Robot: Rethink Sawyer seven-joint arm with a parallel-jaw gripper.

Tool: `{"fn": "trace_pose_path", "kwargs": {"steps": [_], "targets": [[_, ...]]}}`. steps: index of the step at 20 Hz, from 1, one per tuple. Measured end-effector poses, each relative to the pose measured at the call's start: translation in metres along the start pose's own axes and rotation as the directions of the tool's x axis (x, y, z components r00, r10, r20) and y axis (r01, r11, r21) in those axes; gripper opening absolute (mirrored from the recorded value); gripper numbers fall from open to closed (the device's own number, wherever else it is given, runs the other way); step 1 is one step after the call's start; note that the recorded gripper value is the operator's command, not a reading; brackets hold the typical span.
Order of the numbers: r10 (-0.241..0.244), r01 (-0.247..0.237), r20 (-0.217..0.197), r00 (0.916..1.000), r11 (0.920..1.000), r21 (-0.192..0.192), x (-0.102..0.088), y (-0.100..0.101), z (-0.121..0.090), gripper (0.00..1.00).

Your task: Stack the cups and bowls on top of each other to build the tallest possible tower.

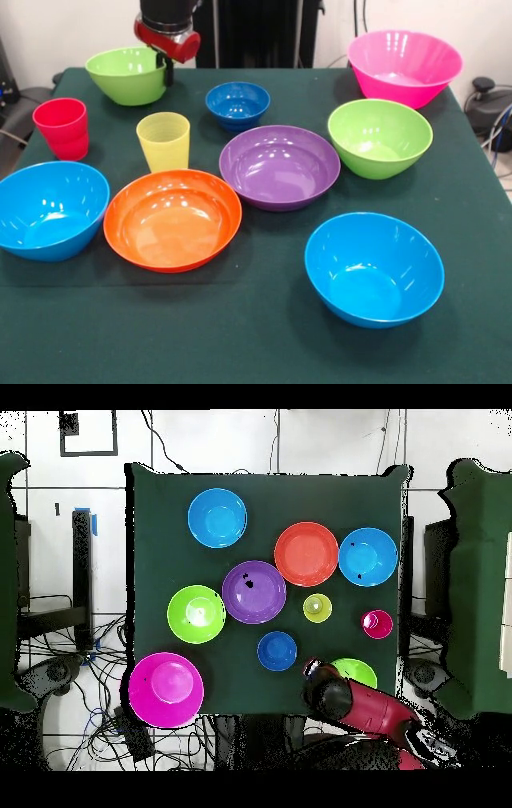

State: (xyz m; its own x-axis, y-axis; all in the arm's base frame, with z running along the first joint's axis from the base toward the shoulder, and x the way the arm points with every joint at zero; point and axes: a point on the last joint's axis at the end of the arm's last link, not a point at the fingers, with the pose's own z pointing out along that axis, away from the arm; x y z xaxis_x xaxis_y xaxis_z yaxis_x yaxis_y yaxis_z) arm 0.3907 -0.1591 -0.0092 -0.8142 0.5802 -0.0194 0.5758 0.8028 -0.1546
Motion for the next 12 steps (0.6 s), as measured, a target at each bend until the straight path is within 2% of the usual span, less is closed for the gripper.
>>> {"fn": "trace_pose_path", "kwargs": {"steps": [5,12], "targets": [[0.028,-0.028,-0.002,0.9996,0.9995,-0.011,0.005,-0.021,-0.012,0.00],[0.039,-0.039,-0.011,0.9992,0.9991,-0.018,0.017,-0.031,-0.025,0.00]]}}
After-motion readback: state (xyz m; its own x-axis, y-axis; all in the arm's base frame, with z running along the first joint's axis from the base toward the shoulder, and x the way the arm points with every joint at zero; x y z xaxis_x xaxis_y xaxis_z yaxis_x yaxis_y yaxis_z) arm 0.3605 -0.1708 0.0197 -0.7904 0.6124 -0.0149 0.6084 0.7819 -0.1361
